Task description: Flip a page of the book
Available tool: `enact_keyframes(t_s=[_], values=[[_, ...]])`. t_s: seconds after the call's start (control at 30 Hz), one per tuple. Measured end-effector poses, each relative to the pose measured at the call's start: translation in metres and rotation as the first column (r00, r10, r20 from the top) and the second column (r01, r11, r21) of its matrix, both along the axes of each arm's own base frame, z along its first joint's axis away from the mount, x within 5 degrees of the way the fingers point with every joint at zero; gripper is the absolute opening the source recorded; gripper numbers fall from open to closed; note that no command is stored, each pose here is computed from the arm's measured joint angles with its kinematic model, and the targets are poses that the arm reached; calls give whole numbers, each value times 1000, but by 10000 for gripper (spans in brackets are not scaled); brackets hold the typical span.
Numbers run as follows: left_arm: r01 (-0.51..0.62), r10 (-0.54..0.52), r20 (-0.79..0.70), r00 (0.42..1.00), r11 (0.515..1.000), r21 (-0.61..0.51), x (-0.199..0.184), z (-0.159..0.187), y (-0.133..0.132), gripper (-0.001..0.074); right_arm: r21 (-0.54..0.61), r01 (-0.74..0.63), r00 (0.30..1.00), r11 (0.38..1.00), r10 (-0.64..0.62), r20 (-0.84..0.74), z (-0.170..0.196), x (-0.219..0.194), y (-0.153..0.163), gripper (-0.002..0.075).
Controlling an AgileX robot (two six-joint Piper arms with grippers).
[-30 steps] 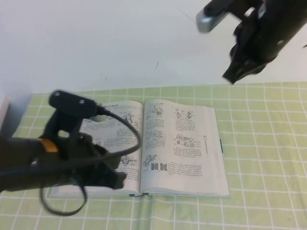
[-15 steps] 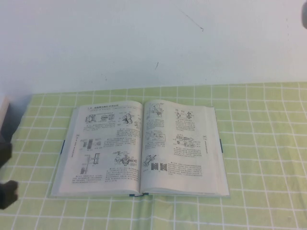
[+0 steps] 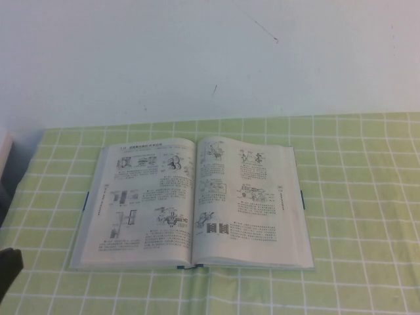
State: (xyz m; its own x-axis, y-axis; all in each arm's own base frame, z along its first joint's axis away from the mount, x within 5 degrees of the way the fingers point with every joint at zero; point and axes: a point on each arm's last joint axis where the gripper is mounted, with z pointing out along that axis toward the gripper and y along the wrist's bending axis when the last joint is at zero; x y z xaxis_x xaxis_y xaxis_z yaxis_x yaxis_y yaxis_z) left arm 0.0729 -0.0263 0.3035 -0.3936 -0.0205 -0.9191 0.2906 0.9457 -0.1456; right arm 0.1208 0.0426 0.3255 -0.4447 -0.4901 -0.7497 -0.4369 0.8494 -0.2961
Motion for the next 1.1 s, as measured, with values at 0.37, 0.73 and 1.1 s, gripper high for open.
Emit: enact_keyframes(t_s=[0.37, 0.73, 1.1], values=[[57, -57, 64, 996, 998, -5, 8, -42, -9, -3, 95, -48, 995, 994, 40, 91, -74, -39, -13, -2], [59, -58, 75, 995, 998, -10, 8, -41, -9, -3, 109, -55, 992, 992, 42, 117, -72, -40, -13, -2], [61, -60, 78, 995, 998, -9, 8, -41, -9, -3, 111, -56, 992, 992, 43, 117, -72, -40, -13, -2]])
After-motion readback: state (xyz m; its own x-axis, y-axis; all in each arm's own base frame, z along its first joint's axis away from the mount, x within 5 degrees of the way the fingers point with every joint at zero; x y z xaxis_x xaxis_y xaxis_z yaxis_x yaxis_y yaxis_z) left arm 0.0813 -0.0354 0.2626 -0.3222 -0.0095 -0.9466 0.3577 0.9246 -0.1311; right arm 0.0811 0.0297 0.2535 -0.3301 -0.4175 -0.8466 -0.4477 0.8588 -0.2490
